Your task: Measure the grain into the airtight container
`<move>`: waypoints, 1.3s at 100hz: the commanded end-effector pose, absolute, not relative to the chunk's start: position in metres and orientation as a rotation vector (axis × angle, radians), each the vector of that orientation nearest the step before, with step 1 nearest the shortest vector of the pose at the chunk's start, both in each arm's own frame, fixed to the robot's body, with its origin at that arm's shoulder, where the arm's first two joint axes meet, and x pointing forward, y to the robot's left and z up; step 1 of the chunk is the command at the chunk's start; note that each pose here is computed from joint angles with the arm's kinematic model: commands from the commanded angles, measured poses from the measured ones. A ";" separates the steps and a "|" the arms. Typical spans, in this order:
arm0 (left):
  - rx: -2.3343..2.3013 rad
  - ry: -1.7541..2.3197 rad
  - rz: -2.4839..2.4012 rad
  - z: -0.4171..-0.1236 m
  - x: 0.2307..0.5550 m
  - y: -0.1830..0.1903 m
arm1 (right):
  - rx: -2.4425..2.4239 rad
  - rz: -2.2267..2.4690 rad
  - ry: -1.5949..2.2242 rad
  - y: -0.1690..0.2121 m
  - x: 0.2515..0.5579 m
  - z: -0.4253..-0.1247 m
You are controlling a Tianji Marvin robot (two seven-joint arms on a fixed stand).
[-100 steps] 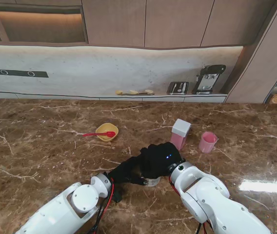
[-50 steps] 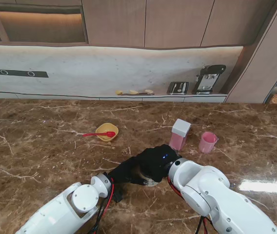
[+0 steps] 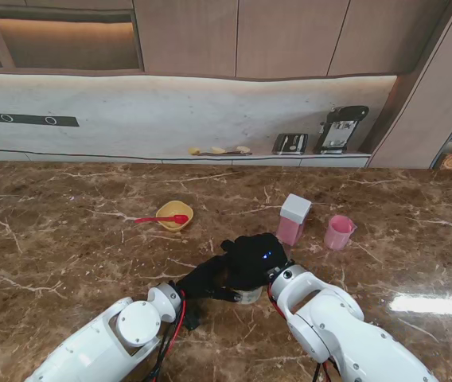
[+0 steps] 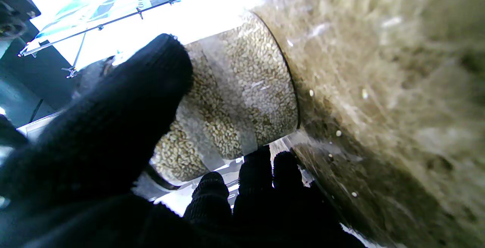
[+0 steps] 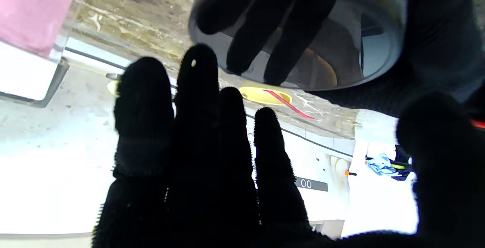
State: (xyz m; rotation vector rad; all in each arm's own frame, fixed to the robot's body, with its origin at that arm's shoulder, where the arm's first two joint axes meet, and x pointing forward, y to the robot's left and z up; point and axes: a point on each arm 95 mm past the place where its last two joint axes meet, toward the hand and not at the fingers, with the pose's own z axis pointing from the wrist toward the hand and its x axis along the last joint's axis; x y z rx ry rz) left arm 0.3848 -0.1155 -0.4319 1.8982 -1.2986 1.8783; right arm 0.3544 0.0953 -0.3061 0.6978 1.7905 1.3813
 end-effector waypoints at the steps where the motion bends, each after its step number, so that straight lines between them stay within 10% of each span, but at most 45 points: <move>1: 1.953 -1.329 1.806 -0.452 0.372 -0.108 | 0.696 1.379 1.797 0.093 0.351 -0.302; 130: 1.951 -1.325 1.811 -0.451 0.373 -0.107 | 0.739 1.261 1.918 0.081 0.349 -0.288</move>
